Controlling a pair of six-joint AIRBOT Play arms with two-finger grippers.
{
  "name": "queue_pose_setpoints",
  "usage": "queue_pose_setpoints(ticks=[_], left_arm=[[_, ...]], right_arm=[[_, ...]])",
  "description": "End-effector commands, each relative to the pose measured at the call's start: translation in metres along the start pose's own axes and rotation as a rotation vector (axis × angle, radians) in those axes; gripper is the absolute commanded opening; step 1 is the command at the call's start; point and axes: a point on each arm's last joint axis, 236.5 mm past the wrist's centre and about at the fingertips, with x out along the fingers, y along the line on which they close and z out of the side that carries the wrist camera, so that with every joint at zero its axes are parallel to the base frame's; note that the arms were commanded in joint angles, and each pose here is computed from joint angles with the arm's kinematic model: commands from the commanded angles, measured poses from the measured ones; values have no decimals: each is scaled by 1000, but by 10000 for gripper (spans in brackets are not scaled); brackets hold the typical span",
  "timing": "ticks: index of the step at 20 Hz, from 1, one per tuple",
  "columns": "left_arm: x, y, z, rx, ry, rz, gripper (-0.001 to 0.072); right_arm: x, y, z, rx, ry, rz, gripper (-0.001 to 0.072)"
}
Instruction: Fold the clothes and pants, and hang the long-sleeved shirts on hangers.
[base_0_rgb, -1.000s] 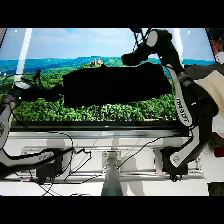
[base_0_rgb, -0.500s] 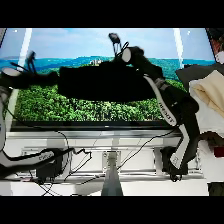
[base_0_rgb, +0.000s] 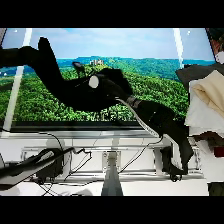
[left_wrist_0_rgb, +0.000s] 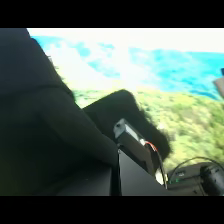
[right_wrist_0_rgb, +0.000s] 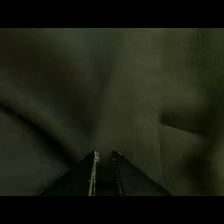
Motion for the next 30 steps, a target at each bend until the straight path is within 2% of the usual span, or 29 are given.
queue_pose_setpoints(ticks=[1,4,7,8,10,11,12,13,14,16,18,23,28,29,30], left_arm=[[15,-27,-9,14,46,-59,10],[59,-57,-38,42,173,-147,9],[117,-97,-87,24,349,-239,11],[137,-110,-106,31,402,-266,54],[168,-126,-137,38,477,-290,499],[179,-129,-148,38,500,-293,602],[185,-128,-155,35,518,-293,601],[188,-124,-157,33,524,-284,601],[188,-114,-154,40,519,-259,600],[185,-85,-144,35,499,-198,588],[176,-59,-131,-5,479,-166,588],[156,-29,-125,-69,492,-150,588],[154,-28,-125,-74,499,-151,588],[154,-28,-125,-74,500,-151,588],[153,-27,-125,-76,498,-150,588]], right_arm=[[-44,-44,18,-137,22,-193,125],[-154,-151,57,-90,36,-461,123],[-262,-232,61,79,53,-577,124],[-290,-253,58,114,63,-593,124],[-331,-289,43,144,108,-582,132],[-343,-302,37,160,115,-567,191],[-352,-312,32,207,104,-547,428],[-355,-318,29,245,91,-511,523],[-353,-319,28,272,74,-457,530],[-334,-310,29,316,34,-331,594],[-300,-295,33,354,2,-201,704],[-171,-214,25,445,109,140,703],[-79,-176,-30,449,275,140,691],[-72,-173,-37,441,295,135,661],[-68,-170,-39,428,299,131,570]])
